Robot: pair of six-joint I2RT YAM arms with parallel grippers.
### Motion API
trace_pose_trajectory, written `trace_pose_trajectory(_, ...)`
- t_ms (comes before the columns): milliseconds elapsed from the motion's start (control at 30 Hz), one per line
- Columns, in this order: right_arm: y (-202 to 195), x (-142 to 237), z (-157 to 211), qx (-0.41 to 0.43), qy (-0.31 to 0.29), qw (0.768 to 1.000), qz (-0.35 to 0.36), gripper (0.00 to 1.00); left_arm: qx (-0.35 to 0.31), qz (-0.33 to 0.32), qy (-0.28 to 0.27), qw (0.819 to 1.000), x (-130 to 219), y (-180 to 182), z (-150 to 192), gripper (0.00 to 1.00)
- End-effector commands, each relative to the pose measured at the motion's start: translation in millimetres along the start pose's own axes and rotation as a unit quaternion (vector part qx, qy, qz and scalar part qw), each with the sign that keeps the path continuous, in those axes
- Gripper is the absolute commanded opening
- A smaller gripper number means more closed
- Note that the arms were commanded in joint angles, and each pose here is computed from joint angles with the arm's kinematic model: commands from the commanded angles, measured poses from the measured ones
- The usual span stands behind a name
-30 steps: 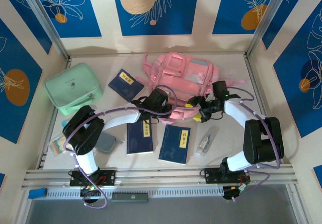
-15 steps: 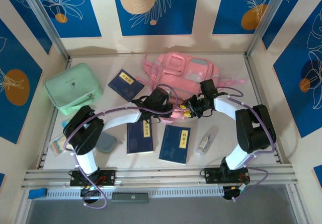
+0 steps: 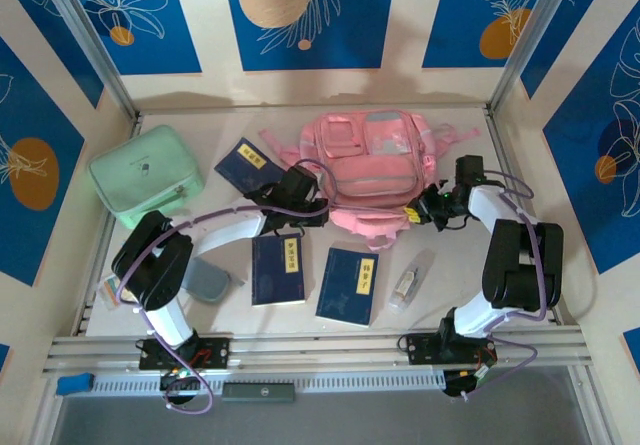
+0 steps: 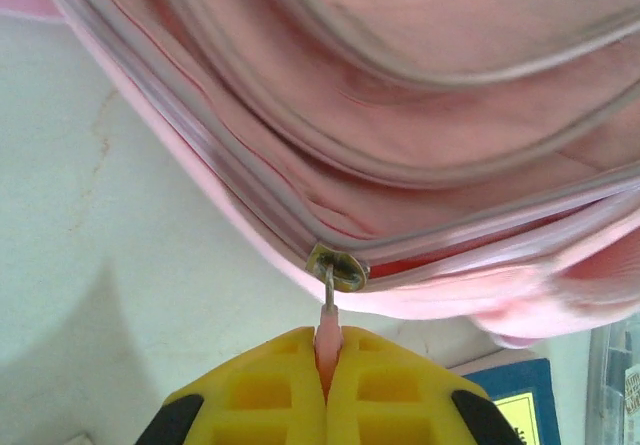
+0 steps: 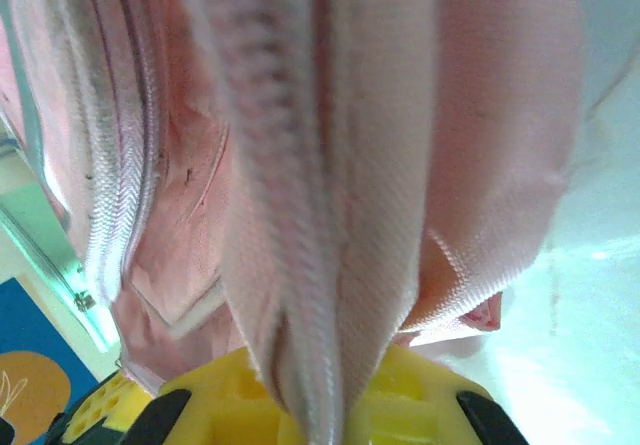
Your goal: Pack books, pencil case, and school supplies into a backpack
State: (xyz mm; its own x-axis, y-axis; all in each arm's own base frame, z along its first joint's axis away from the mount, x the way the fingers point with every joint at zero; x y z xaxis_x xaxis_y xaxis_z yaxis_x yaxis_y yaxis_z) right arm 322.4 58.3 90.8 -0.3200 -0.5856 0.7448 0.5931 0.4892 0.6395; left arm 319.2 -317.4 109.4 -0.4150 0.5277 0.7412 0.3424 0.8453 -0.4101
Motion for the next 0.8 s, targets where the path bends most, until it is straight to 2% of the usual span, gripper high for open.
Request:
trace_pose_trajectory(0,17.8,17.3,-19.8,0.062,-0.046,0.997,0.003,0.05,0.002,-0.002,0.004,1.0,1.2,5.4,1.8,0.0)
trace_pose_trajectory(33,19.8,16.3,-16.3,0.061,-0.041,0.997,0.002,0.1,-0.002,0.003,0.001,1.0,2.0,0.9,-1.7,0.0)
trace_pose_trajectory(67,23.8,15.3,-9.1,0.063,-0.034,0.997,0.0,0.22,-0.009,0.009,0.0,1.0,1.9,-4.5,-4.1,0.0)
trace_pose_trajectory(167,34.2,13.0,18.6,0.057,-0.005,0.998,-0.017,0.46,-0.031,0.024,-0.006,0.999,1.8,-24.1,-9.2,0.0)
trace_pose_trajectory(367,38.2,0.7,74.4,0.025,0.029,0.999,-0.01,0.8,-0.042,0.054,-0.02,0.997,-2.5,-53.1,-13.7,0.0)
trace_pose_trajectory(467,42.5,-10.2,93.7,-0.018,0.054,0.998,-0.013,0.86,-0.043,0.066,-0.022,0.997,-4.6,-62.3,-15.0,0.0)
trace_pose_trajectory(567,39.4,-19.9,100.7,-0.054,0.039,0.998,0.01,0.89,-0.045,0.068,-0.021,0.996,-5.0,-66.4,-14.4,0.0)
trace_pose_trajectory(667,37.7,-33.7,97.6,-0.099,0.029,0.995,0.013,0.9,-0.049,0.07,-0.025,0.996,-4.2,-69.3,-14.0,0.0)
trace_pose_trajectory(767,43.9,-46.5,96.4,-0.109,0.032,0.993,0.016,0.87,-0.048,0.067,-0.021,0.996,-4.5,-69.0,-12.6,0.0)
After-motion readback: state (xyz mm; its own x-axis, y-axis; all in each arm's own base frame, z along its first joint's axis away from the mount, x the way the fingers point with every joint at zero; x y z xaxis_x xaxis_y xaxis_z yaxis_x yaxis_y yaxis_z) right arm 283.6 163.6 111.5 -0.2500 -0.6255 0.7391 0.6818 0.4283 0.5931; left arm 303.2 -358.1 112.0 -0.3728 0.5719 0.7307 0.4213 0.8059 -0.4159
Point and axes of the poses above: each hand's point on the last joint's axis, 136 mm out from that joint toward the fingers, its own x axis back along the fingers, its own y axis along the line the jaws close on, z = x × y, the point moved 1 cm from there along x, back along the fingers, and after that the axes turned 2 degrees about -x, right-handed, at the moved point
